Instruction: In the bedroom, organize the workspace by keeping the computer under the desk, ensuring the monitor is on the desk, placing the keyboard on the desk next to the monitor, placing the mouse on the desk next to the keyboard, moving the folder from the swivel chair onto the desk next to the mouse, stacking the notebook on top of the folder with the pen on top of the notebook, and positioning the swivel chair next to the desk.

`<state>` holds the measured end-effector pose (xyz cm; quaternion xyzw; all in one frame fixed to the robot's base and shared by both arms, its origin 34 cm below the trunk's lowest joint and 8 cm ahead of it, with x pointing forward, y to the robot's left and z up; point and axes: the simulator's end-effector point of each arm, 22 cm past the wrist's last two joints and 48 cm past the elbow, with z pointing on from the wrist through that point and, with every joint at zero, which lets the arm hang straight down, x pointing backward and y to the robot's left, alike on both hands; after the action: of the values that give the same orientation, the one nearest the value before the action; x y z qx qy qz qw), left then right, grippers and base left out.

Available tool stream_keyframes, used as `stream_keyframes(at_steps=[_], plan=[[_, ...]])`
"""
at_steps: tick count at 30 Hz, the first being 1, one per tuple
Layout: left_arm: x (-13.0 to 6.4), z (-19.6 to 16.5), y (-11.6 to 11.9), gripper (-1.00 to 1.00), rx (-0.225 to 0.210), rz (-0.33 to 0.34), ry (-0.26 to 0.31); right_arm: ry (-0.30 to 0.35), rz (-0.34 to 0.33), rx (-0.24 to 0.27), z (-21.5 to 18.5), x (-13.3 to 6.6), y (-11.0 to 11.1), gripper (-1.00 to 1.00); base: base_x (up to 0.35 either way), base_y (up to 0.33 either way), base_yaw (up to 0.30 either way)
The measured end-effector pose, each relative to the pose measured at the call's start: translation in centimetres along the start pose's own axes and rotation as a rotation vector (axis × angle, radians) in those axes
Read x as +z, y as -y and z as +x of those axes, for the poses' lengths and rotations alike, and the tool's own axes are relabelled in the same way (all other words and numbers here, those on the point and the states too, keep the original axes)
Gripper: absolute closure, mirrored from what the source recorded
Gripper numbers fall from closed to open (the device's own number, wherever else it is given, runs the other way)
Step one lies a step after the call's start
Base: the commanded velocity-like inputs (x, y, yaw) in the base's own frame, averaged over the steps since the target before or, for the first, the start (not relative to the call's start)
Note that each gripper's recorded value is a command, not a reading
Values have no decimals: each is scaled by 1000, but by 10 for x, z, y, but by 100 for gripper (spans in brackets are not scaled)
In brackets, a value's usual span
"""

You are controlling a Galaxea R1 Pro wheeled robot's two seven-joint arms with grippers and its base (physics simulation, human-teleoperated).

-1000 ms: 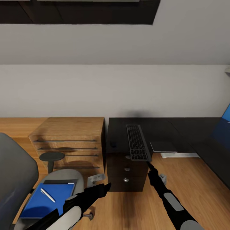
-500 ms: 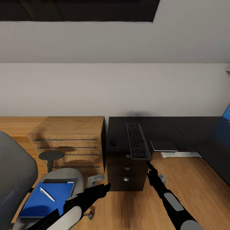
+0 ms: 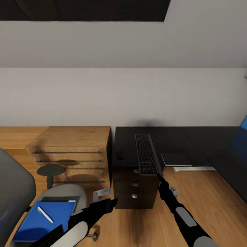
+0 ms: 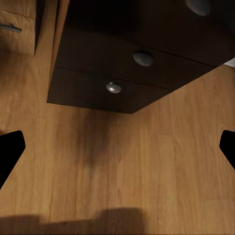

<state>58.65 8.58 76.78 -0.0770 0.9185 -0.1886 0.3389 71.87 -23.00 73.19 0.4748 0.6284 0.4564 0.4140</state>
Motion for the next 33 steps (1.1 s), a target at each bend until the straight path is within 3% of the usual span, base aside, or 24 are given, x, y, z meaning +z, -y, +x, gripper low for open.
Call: stream_keyframes(at_steps=[15, 27, 33], plan=[[-1, -2, 3, -100, 1, 6, 4, 1, 0, -1, -1, 0, 0, -100, 63, -27, 0], [12, 9, -5, -100, -1, 8, 9, 1, 0, -1, 1, 4, 20, -100, 1, -1, 0], [12, 10, -6, -100, -1, 5, 8, 1, -2, -2, 1, 4, 19, -100, 0, 0, 0]])
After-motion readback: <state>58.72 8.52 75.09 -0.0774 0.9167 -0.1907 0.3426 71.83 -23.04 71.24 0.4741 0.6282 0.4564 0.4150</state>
